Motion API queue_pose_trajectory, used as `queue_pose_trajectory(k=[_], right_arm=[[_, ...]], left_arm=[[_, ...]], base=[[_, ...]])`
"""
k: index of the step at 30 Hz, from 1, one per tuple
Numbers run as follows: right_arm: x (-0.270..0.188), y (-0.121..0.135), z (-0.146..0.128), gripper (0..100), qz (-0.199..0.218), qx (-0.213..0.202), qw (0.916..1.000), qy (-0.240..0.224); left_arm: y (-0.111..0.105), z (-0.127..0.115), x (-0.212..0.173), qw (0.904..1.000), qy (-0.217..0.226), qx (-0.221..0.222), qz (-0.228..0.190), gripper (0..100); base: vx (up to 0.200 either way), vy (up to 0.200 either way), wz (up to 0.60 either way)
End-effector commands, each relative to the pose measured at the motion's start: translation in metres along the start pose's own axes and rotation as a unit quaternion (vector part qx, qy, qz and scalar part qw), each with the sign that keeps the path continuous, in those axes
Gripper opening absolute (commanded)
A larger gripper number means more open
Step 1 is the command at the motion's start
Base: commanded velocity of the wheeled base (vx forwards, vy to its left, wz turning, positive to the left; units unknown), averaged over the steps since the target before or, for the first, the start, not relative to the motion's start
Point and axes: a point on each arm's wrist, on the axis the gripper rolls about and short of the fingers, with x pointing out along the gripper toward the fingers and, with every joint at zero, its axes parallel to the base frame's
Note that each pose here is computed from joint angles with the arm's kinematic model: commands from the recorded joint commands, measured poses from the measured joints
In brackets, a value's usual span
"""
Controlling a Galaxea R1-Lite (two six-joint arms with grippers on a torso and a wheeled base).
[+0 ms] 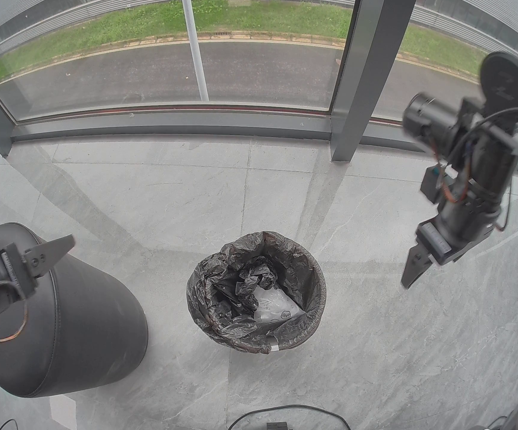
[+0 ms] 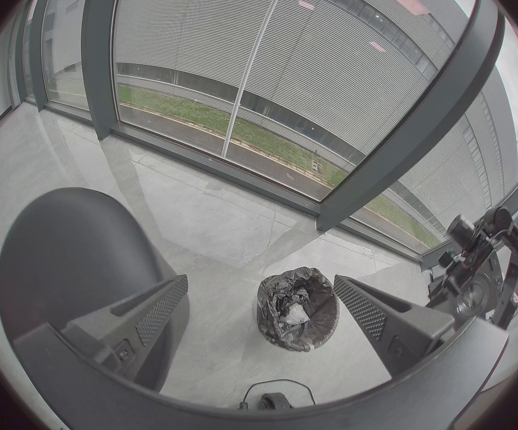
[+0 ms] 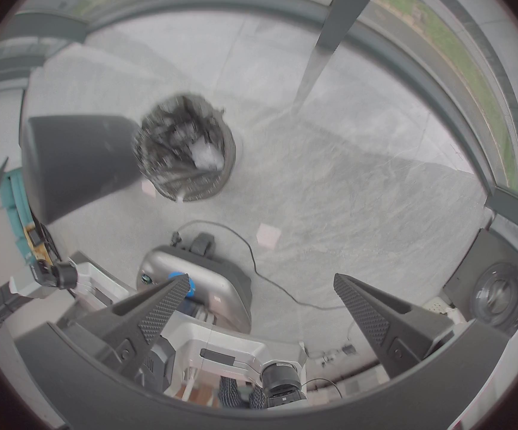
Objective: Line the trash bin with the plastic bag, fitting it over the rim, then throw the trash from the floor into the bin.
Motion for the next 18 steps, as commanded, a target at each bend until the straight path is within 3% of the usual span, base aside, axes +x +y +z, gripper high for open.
queue_pose_trajectory(k=[1,2,6,9,10,11,12,15,18], right_arm=[[-0.174,-0.079,-0.236,100,0.087,0.094,0.9104,-0.393],[-0.181,-0.085,-0.260,100,0.095,0.104,0.8885,-0.437],[-0.147,-0.083,-0.326,100,0.049,0.167,0.8649,-0.471],[-0.111,-0.070,-0.368,100,0.016,0.201,0.8292,-0.521],[-0.097,-0.062,-0.381,100,0.001,0.212,0.8129,-0.543],[-0.097,-0.062,-0.381,100,0.001,0.212,0.8129,-0.543],[-0.073,-0.048,-0.391,100,-0.030,0.232,0.7913,-0.565],[-0.043,-0.033,-0.396,100,-0.057,0.243,0.7842,-0.568],[-0.015,-0.022,-0.401,100,-0.056,0.229,0.7902,-0.566]], left_arm=[[0.020,-0.020,-0.187,0.9944,-0.094,0.027,-0.039,100],[0.022,-0.024,-0.199,0.9941,-0.098,0.027,-0.038,100],[0.025,-0.040,-0.222,0.9950,-0.096,0.022,-0.016,100],[0.023,-0.047,-0.222,0.9957,-0.090,0.020,-0.001,100],[0.020,-0.049,-0.223,0.9958,-0.090,0.018,-0.005,100],[0.020,-0.049,-0.223,0.9958,-0.090,0.018,-0.005,100],[0.018,-0.052,-0.224,0.9959,-0.087,0.016,-0.016,100],[0.016,-0.061,-0.225,0.9967,-0.079,0.012,-0.013,100],[0.014,-0.076,-0.221,0.9973,-0.072,0.009,-0.008,100]], base=[[0.000,0.000,0.00],[0.000,0.000,0.00],[0.000,0.000,0.00],[0.000,0.000,0.00],[0.000,0.000,0.00],[0.000,0.000,0.00],[0.000,0.000,0.00],[0.000,0.000,0.00],[0.000,0.000,0.00]])
